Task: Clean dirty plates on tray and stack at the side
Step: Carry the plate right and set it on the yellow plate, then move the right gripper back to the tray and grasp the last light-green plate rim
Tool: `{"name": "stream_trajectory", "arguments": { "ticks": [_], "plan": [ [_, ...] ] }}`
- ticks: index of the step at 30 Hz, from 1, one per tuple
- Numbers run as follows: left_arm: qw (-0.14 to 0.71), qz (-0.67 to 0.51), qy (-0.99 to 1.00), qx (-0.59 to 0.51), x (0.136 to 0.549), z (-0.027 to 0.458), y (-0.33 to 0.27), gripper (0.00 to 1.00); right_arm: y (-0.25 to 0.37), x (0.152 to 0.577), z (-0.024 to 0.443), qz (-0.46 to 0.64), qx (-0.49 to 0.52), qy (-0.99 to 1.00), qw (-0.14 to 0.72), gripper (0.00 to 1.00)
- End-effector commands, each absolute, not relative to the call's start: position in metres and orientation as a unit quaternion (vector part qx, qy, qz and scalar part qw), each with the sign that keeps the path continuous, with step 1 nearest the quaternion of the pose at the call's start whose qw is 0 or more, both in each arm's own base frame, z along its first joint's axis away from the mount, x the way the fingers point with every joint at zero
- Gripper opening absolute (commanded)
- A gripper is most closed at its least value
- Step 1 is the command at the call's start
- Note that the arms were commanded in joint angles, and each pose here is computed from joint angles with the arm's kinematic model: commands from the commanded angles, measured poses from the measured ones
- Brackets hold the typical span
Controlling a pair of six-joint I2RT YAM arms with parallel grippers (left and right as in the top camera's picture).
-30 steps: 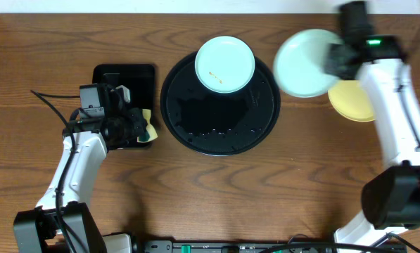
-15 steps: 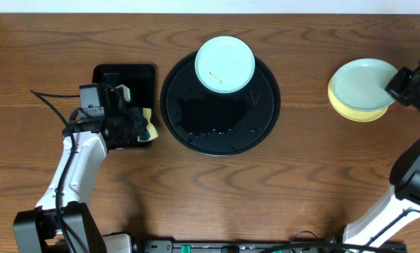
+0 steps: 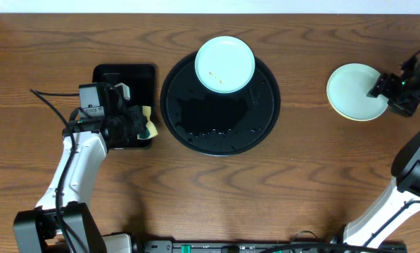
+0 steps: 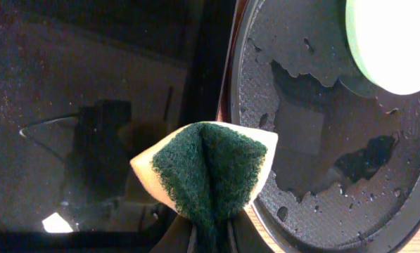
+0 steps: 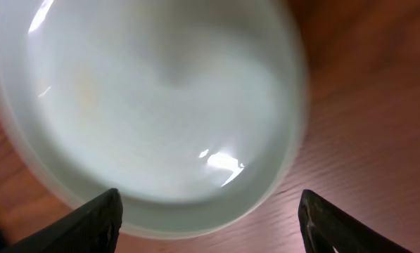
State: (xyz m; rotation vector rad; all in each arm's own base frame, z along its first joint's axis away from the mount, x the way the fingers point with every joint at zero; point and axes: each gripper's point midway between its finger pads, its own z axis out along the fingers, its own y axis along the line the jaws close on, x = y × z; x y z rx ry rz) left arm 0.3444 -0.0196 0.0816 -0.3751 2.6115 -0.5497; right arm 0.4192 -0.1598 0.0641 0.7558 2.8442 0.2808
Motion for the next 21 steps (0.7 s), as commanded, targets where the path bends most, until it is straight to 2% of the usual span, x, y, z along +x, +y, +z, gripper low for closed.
{"name": "stream_trajectory", "arguments": {
  "ticks": [1, 6, 10, 16, 21],
  "plan": [
    [0.23, -0.199, 0.944, -0.129, 0.346, 0.086, -0.018, 0.08, -0.11, 0.45, 0.101, 0.138, 0.139, 0.971, 0.135, 0.79],
    [0.23, -0.199, 0.944, -0.129, 0.346, 0.086, -0.018, 0.08, -0.027, 0.485, 0.138, 0.136, -0.001, 0.975, 0.178, 0.88],
    [0.23, -0.2, 0.944, -0.13, 0.346, 0.086, -0.018, 0.08, 0.054, 0.524, 0.157, 0.138, -0.097, 0.952, 0.254, 0.86],
    [0.228, -0.2, 0.944, -0.13, 0.346, 0.086, -0.019, 0.08, 0.141, 0.559, 0.152, 0.103, -0.177, 0.923, 0.327, 0.76],
    [0.226, -0.2, 0.945, -0.13, 0.345, 0.085, -0.019, 0.08, 0.186, 0.592, 0.134, 0.078, -0.21, 0.893, 0.389, 0.81]
  ]
}}
